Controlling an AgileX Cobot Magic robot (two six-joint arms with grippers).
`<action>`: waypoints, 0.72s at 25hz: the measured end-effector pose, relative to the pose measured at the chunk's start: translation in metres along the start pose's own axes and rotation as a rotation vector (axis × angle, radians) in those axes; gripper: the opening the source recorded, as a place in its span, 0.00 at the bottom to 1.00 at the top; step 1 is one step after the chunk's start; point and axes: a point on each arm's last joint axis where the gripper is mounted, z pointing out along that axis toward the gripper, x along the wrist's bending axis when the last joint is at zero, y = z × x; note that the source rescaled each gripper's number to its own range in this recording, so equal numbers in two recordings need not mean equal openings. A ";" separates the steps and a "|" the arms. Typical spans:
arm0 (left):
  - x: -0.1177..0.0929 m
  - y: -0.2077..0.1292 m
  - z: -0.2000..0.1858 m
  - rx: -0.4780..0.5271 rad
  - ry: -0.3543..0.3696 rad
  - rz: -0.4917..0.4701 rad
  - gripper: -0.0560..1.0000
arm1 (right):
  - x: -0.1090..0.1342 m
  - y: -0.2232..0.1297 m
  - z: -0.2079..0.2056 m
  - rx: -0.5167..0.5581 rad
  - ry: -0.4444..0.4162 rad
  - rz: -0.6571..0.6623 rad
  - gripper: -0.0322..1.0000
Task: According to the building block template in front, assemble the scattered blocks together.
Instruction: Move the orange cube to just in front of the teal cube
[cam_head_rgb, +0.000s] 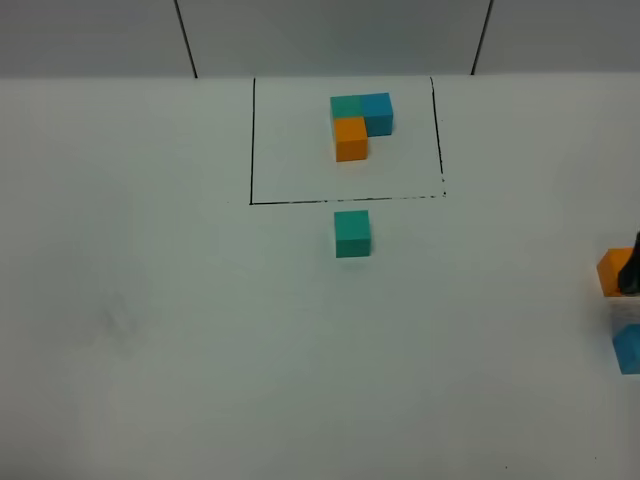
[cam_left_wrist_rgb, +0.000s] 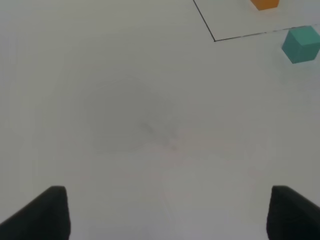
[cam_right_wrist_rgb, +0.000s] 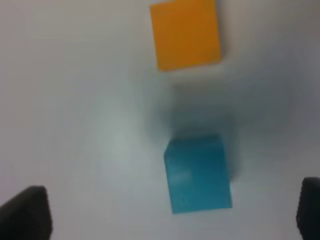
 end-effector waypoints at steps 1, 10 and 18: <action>0.000 0.000 0.000 0.000 0.000 0.000 0.78 | -0.001 0.006 0.009 0.015 -0.002 -0.008 1.00; 0.000 0.000 0.000 0.000 0.000 0.000 0.78 | -0.007 0.052 0.077 0.142 -0.002 -0.067 1.00; 0.000 0.000 0.000 0.000 0.000 0.000 0.78 | -0.012 0.055 0.109 0.177 -0.023 -0.087 0.93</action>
